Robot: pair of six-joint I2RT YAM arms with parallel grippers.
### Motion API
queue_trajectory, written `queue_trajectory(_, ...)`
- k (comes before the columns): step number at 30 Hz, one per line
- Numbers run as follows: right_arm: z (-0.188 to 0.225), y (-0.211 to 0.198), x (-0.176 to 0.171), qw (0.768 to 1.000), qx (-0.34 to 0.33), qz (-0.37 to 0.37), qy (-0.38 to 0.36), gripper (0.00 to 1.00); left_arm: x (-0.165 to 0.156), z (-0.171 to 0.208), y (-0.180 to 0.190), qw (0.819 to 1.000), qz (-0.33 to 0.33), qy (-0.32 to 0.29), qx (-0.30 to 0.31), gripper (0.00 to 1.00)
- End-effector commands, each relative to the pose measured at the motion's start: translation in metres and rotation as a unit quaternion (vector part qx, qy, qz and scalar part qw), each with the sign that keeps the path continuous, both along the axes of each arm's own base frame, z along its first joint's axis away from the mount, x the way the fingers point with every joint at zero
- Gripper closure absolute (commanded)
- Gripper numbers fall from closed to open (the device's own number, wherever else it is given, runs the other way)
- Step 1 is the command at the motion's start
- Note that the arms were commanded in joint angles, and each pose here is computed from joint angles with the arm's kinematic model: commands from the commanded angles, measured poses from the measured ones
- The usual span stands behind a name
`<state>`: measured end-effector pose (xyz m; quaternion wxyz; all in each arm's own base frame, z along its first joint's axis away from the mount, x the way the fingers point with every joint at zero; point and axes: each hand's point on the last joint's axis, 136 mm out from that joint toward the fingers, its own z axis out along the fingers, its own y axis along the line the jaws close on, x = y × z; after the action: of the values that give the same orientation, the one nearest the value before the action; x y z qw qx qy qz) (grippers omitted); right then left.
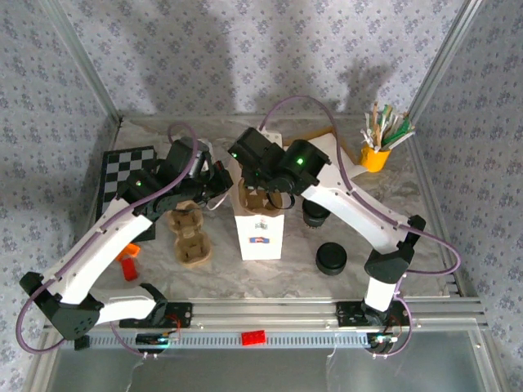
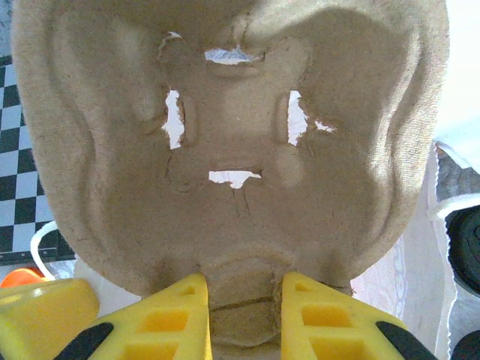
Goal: Pack the takeout coffee
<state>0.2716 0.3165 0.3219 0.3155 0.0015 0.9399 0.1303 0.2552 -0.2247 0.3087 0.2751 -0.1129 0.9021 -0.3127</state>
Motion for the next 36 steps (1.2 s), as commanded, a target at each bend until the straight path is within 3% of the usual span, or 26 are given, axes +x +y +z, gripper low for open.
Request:
queue_trajectory(1,-0.005,-0.014,-0.005,1.0,-0.025,-0.013,0.006,0.78,0.002,0.016,0.001,1.0,0.0,-0.024,-0.015,0.99)
queue_trajectory(9,-0.019,-0.018,-0.012,0.998,-0.045,-0.015,0.031,0.78,0.005,0.019,-0.004,0.999,-0.007,-0.027,-0.015,1.0)
queue_trajectory(36,0.009,-0.007,0.038,0.998,-0.045,-0.019,-0.034,0.77,-0.002,0.014,-0.006,0.999,-0.03,-0.006,-0.021,1.0)
